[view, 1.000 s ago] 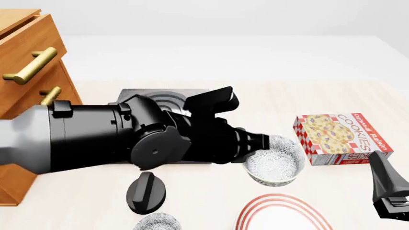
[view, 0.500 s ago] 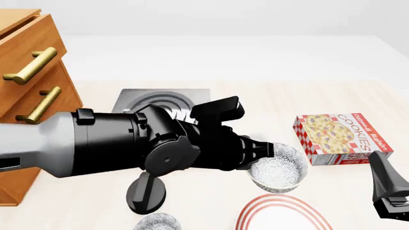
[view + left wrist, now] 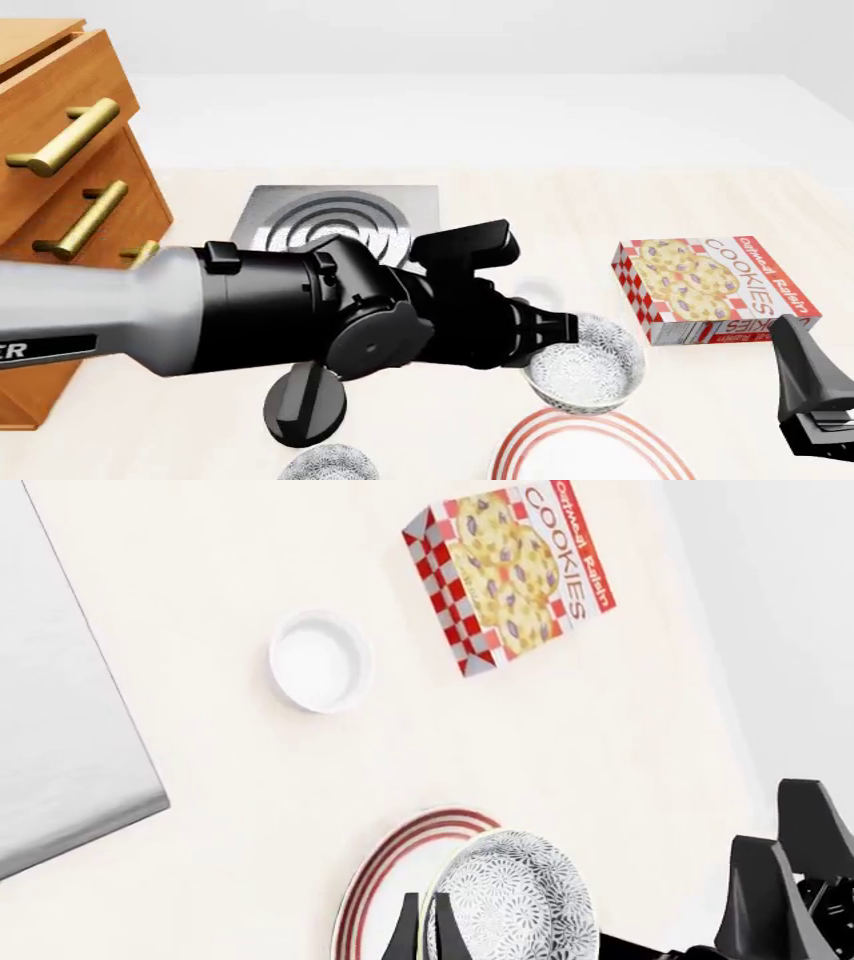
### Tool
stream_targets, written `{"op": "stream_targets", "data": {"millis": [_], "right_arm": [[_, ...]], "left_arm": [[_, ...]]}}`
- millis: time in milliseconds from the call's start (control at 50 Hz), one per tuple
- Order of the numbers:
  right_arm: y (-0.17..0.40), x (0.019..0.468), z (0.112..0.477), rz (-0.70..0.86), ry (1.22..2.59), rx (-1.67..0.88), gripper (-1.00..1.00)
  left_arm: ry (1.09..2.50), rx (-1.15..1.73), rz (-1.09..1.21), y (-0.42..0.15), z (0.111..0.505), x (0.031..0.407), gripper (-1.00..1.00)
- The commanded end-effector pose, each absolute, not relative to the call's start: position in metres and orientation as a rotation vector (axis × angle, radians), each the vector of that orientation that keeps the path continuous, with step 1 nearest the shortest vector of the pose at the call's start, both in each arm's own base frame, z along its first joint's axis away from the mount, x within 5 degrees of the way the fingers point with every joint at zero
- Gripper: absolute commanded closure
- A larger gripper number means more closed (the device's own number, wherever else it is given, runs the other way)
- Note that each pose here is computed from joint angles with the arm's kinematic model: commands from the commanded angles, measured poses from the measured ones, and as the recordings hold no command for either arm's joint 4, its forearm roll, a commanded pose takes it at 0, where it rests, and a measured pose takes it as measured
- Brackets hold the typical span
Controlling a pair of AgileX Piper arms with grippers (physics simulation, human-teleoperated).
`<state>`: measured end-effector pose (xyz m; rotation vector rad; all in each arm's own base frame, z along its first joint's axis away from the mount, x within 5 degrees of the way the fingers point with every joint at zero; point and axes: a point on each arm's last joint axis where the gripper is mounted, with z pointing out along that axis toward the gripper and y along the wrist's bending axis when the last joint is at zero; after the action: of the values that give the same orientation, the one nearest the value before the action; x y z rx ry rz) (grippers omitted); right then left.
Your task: Pick the akita bowl on the wooden cabinet and place it on the plate.
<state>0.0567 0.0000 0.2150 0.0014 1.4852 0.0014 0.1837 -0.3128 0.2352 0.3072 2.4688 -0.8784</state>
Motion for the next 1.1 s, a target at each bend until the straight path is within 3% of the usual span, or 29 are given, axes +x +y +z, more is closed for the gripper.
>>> {"op": "stream_targets", "data": {"millis": [20, 1100], "right_arm": [[0.0, 0.057, 0.215, 0.001, 1.485, 0.001, -1.0], [0.0, 0.057, 0.215, 0.001, 1.485, 0.001, -1.0]], "left_arm": [[2.476, 0.306, -0.89, -0.317, 0.229, 0.182, 1.0], [2.511, 0.372, -0.866, -0.33, 0.206, 0.172, 1.0]]}}
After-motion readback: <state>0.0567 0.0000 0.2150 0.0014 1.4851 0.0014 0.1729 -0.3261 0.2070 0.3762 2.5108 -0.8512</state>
